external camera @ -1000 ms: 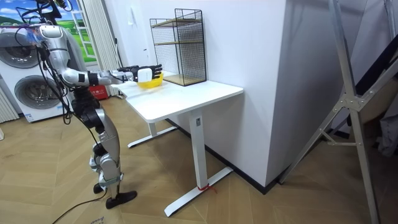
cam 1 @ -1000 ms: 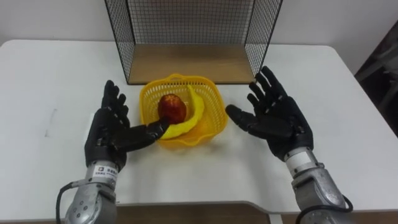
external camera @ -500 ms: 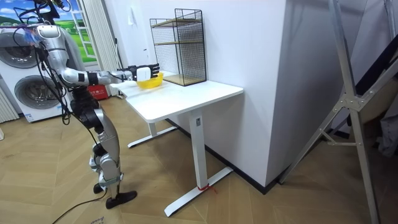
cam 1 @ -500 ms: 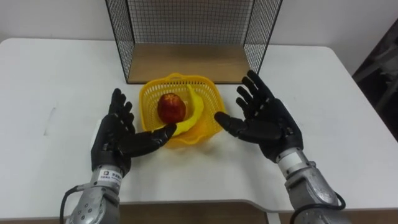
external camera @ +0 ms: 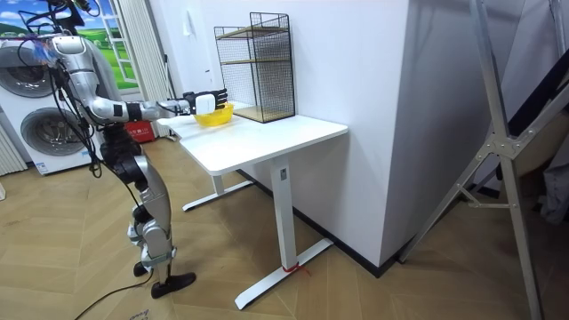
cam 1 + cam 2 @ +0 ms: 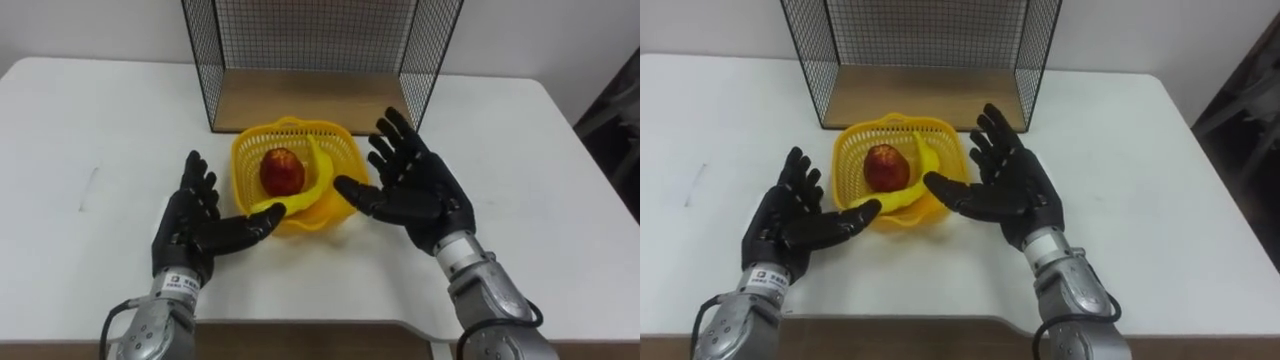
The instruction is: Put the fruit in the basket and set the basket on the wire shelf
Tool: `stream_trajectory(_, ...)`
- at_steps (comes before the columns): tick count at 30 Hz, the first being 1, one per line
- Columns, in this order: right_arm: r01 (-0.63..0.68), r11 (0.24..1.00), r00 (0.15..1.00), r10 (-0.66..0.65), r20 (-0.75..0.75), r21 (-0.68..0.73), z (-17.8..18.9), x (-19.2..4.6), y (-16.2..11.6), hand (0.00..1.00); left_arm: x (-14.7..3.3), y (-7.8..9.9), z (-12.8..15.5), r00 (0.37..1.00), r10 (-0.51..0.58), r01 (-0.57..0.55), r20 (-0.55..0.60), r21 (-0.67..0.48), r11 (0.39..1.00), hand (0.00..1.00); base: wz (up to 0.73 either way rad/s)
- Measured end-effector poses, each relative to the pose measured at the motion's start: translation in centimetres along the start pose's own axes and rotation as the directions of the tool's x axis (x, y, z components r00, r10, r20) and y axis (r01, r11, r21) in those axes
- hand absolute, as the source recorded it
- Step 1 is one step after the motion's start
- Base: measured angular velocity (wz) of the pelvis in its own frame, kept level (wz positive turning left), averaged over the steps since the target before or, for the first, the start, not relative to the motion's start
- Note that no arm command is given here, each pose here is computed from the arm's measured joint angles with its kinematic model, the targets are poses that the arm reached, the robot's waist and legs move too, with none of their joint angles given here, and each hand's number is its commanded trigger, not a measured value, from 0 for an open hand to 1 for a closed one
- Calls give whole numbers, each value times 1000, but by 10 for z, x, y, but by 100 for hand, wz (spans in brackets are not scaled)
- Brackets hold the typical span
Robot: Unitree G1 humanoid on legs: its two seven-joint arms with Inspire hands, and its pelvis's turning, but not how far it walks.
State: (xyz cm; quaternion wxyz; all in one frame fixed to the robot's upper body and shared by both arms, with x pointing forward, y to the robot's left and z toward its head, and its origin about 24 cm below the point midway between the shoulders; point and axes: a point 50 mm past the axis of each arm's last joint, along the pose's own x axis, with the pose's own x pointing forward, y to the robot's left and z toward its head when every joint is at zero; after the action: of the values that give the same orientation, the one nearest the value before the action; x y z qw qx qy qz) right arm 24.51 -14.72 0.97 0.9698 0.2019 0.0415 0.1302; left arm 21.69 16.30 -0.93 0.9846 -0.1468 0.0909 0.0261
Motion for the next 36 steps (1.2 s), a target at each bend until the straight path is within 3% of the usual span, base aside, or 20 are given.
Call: stream_trajectory(36,31,1000,987,-31,-158,-5,-39,-5,-1,0,3,-19,-3,997,-75,75,-14,-5,997,0,0)
